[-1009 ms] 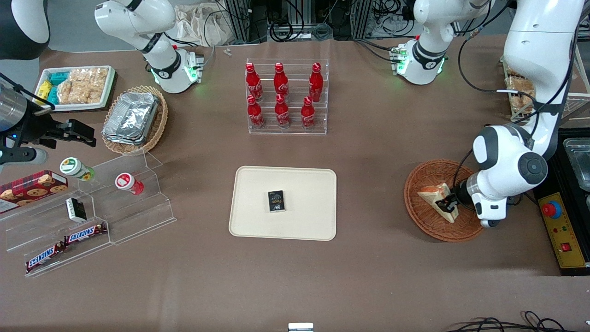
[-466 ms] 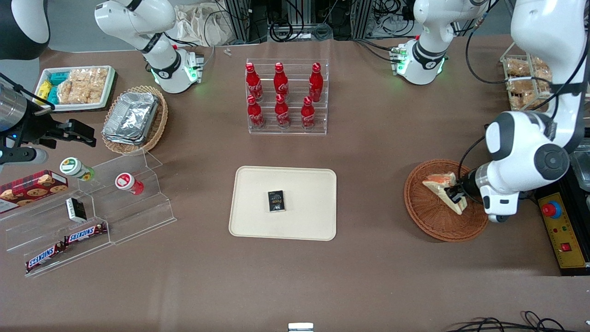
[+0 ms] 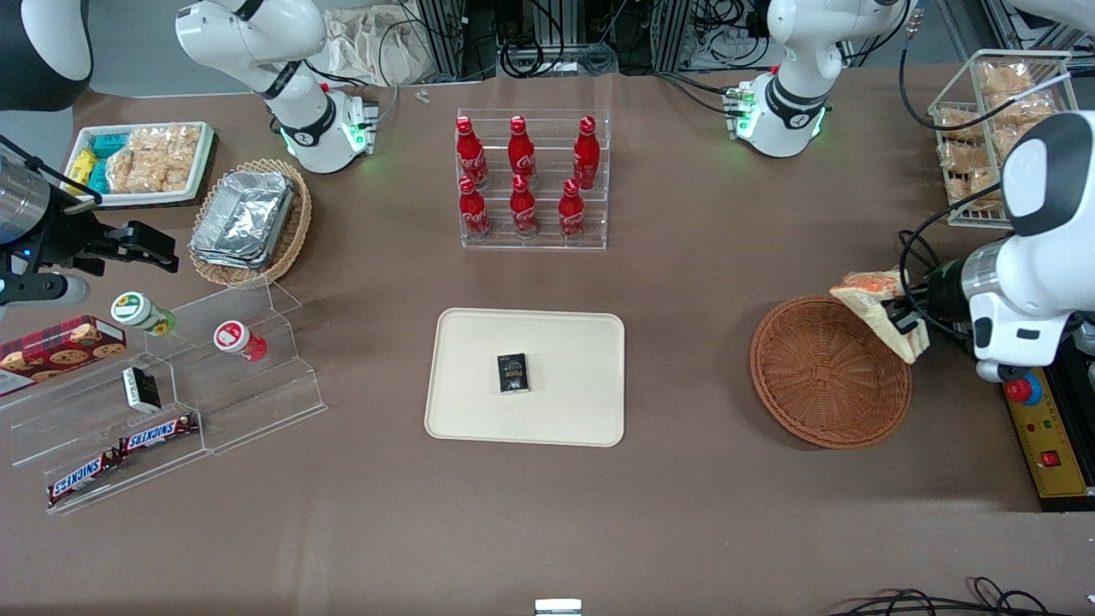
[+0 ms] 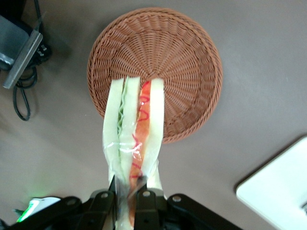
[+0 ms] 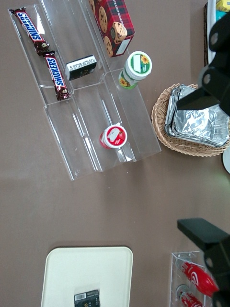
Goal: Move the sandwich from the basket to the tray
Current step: 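Lift the sandwich up out of the basket with the left gripper, then carry the sandwich toward the cream tray with the left gripper, then lower the sandwich onto the tray beside the black tissue pack, open gripper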
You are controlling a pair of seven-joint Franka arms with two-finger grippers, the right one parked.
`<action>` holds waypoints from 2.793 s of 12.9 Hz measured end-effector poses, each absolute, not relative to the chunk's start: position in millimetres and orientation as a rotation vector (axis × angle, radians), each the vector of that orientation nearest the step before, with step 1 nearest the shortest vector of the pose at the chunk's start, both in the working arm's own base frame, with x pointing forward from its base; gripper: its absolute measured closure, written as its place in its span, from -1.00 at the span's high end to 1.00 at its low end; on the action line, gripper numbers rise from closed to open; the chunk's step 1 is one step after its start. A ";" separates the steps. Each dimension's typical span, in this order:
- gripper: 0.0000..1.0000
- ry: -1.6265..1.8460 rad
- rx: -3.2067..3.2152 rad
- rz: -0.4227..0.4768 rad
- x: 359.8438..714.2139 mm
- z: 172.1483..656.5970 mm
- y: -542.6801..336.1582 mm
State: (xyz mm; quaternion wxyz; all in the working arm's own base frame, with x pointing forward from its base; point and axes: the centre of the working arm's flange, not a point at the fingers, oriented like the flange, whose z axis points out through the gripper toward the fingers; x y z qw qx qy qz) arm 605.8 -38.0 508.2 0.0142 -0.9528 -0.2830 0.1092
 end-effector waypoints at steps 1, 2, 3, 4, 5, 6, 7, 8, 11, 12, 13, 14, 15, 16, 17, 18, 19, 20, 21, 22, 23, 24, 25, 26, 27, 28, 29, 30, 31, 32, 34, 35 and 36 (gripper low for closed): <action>-0.70 -0.788 -2.995 0.356 603.8 512.0 -46.0; -0.70 -0.673 -3.024 0.381 600.7 512.6 -57.7; -0.70 -0.550 -3.051 0.405 596.7 512.3 -75.5; -0.70 -0.437 -3.072 0.420 592.2 512.4 -97.8; -0.70 -0.329 -3.086 0.429 586.8 512.4 -122.1; -0.70 -0.215 -3.088 0.429 580.7 511.7 -146.5; -0.70 -0.114 -3.075 0.424 574.3 509.7 -169.7; -0.70 -0.040 -3.064 0.423 568.4 506.6 -191.0; -0.70 0.136 -3.067 0.391 555.8 492.4 -252.8; -0.70 0.184 -3.078 0.367 554.2 484.6 -272.3; -0.70 0.219 -3.096 0.337 554.7 474.8 -290.3; -0.70 0.226 -3.123 0.296 558.1 463.4 -306.2; -0.70 0.215 -3.153 0.257 562.8 449.8 -320.5; -0.70 0.210 -3.180 0.230 567.4 434.8 -332.4; -0.70 0.213 -3.204 0.211 571.4 418.4 -343.2; -0.70 0.222 -3.219 0.199 574.8 402.3 -351.5; -0.70 0.241 -3.221 0.192 576.5 385.4 -359.4; -0.70 0.254 -3.215 0.186 576.6 367.3 -368.1; -0.70 0.245 -3.211 0.170 576.9 349.6 -376.7; -0.70 0.220 -3.206 0.153 578.3 330.4 -382.8; -0.70 0.195 -3.207 0.139 580.3 311.5 -386.7; -0.70 0.182 -3.211 0.134 581.3 293.8 -390.6; -0.70 0.187 -3.217 0.135 578.0 278.9 -399.1; -0.70 0.196 -3.223 0.139 572.3 269.2 -411.1; -0.70 0.203 -3.226 0.146 567.2 262.6 -421.8; -0.70 0.207 -3.228 0.153 564.2 258.2 -429.3; -0.70 0.208 -3.228 0.161 563.5 253.7 -432.7; -0.70 0.206 -3.229 0.167 564.4 249.9 -433.6; -0.70 0.201 -3.231 0.170 566.0 246.7 -433.1; -0.71 0.196 -3.232 0.168 567.4 244.8 -432.3; -0.71 0.188 -3.234 0.164 569.5 244.9 -430.8; -0.54 0.183 -3.237 0.159 571.4 246.7 -430.2; -0.37 0.175 -3.239 0.152 574.0 249.6 -429.1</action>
